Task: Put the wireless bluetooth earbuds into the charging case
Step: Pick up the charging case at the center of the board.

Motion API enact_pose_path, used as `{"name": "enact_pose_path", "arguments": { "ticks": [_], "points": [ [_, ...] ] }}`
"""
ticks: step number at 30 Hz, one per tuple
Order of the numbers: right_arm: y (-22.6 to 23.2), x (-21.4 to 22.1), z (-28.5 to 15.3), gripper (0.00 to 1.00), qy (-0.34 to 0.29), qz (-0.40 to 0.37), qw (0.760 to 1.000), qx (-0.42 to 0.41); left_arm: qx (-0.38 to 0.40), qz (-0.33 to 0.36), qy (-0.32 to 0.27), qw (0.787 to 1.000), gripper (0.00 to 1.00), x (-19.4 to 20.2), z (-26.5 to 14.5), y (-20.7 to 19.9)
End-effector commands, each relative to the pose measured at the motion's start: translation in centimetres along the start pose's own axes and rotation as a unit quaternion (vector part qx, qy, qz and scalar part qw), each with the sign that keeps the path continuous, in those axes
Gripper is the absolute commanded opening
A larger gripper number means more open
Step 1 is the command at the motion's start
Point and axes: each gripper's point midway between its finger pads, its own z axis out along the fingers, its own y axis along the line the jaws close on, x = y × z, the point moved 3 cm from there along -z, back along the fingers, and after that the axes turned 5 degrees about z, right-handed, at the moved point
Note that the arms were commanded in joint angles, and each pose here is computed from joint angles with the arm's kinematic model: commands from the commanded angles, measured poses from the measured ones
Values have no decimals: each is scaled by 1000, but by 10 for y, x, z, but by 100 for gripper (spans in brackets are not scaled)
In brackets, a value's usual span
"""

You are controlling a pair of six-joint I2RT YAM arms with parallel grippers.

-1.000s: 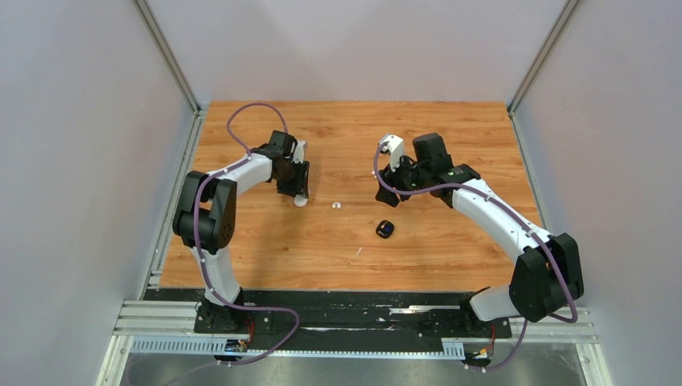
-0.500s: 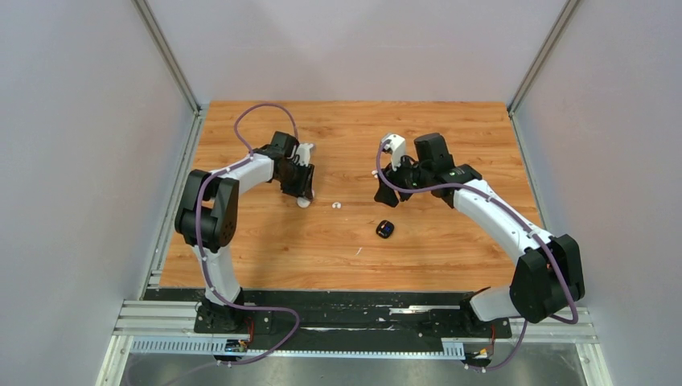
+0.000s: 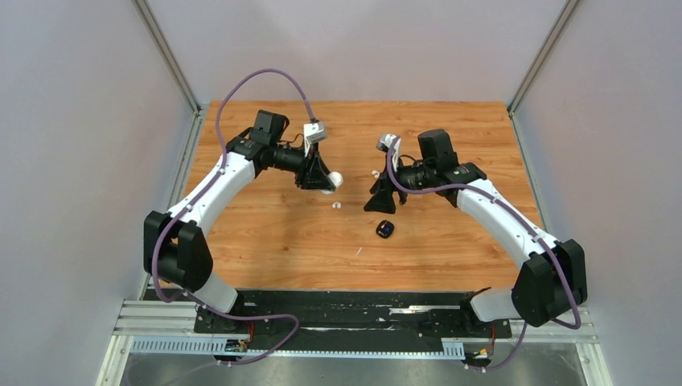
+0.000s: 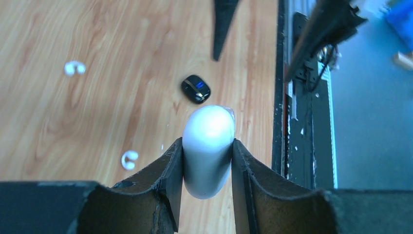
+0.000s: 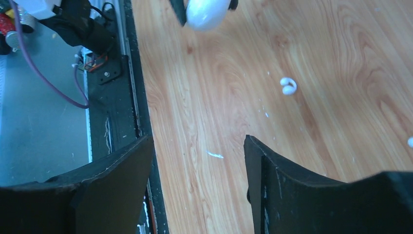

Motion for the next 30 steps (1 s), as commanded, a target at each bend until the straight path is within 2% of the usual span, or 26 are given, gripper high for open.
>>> {"name": "enact_pose_path", "arguments": {
  "ticks": [1,2,7,15,18,30],
  "points": [
    [24,-39,-3,68,-41,-77,994,-64,108,111,17,988,31,0,-6,-50],
    [25,-43,-2,68,-44,-82,993,-68,111,142,27,983,31,3,-5,-51],
    [30,-58,3,68,-52,-60,993,-88,101,196,72,973,27,11,-5,-62],
    [24,-53,24,77,-38,-5,997,-74,-54,223,65,971,20,-10,-10,-32],
    [19,-51,32,78,-35,23,997,-68,-85,232,53,967,19,-16,-10,-25],
    [11,-69,51,71,-56,83,993,-63,-71,228,52,970,20,-15,-7,-38]
  ]
}}
